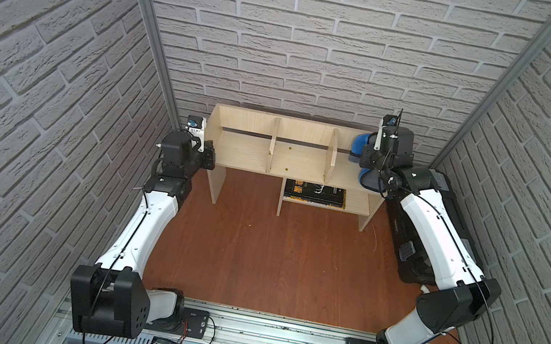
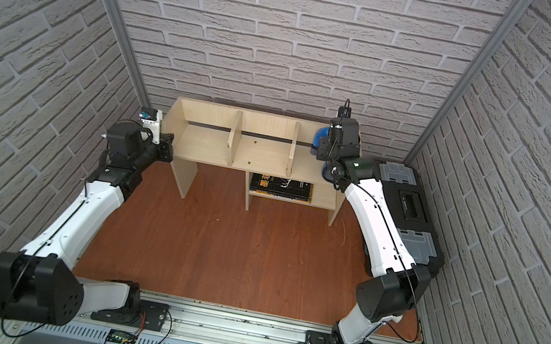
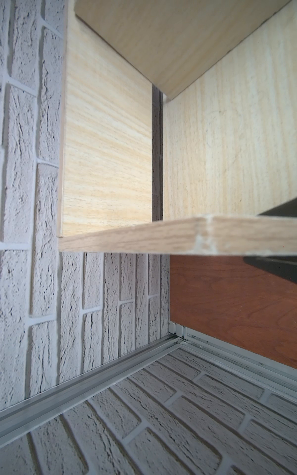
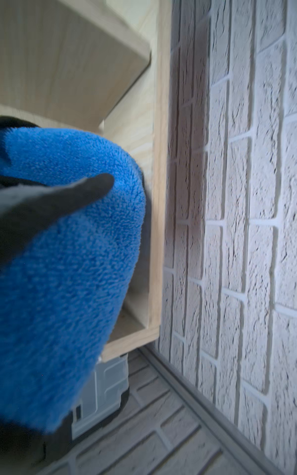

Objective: Wipe the bookshelf clean with a cloth
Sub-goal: Wipe the dust from the shelf.

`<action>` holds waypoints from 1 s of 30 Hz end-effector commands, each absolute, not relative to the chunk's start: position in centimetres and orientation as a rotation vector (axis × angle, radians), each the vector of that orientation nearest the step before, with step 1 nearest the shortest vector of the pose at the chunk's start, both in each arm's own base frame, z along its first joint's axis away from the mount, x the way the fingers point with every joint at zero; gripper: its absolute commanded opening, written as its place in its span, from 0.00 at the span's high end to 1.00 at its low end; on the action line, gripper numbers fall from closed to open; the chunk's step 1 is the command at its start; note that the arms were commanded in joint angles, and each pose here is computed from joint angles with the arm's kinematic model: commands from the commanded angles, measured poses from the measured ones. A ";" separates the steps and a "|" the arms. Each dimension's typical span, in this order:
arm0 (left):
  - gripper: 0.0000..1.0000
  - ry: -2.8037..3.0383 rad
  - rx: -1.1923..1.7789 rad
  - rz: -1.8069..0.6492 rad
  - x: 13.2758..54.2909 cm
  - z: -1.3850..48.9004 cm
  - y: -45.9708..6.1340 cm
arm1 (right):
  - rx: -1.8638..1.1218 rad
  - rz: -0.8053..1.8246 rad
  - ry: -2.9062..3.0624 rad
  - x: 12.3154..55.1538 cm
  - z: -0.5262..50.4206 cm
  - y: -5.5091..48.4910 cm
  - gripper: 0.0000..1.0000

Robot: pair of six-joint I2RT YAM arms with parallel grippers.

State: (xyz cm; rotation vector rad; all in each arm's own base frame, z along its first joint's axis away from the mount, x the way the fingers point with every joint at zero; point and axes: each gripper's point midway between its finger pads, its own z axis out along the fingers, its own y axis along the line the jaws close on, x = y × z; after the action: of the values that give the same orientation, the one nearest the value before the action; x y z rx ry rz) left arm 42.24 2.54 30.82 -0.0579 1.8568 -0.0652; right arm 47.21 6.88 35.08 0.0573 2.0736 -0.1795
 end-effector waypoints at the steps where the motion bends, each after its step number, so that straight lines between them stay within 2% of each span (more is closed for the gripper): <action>1: 1.00 1.878 -0.023 -0.229 41.7 30.6 -0.2 | 0.076 -0.266 2.054 46.0 34.5 5.4 0.97; 8: 1.00 1.887 -0.023 -0.225 41.7 30.2 -0.2 | 0.085 -0.078 2.184 44.9 28.5 7.6 0.97; 12: 1.00 1.890 -0.021 -0.235 41.9 30.1 -0.4 | 0.063 -0.012 2.160 45.6 30.5 8.7 0.97; 21: 1.00 1.892 -0.022 -0.227 41.8 30.2 -0.3 | 0.043 0.302 2.008 47.8 40.0 13.3 0.98; 26: 1.00 1.894 -0.023 -0.229 41.8 30.1 -0.2 | 0.017 0.449 2.038 47.7 38.1 15.4 0.97; 30: 1.00 1.893 -0.025 -0.234 41.8 30.1 -0.2 | 0.031 0.440 2.098 46.9 35.0 15.1 0.97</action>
State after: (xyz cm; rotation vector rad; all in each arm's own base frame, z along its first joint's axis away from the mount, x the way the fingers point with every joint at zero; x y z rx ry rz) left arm 42.24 2.52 30.79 -0.0581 1.8580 -0.0647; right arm 47.80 14.35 35.57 0.0316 2.0931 0.3737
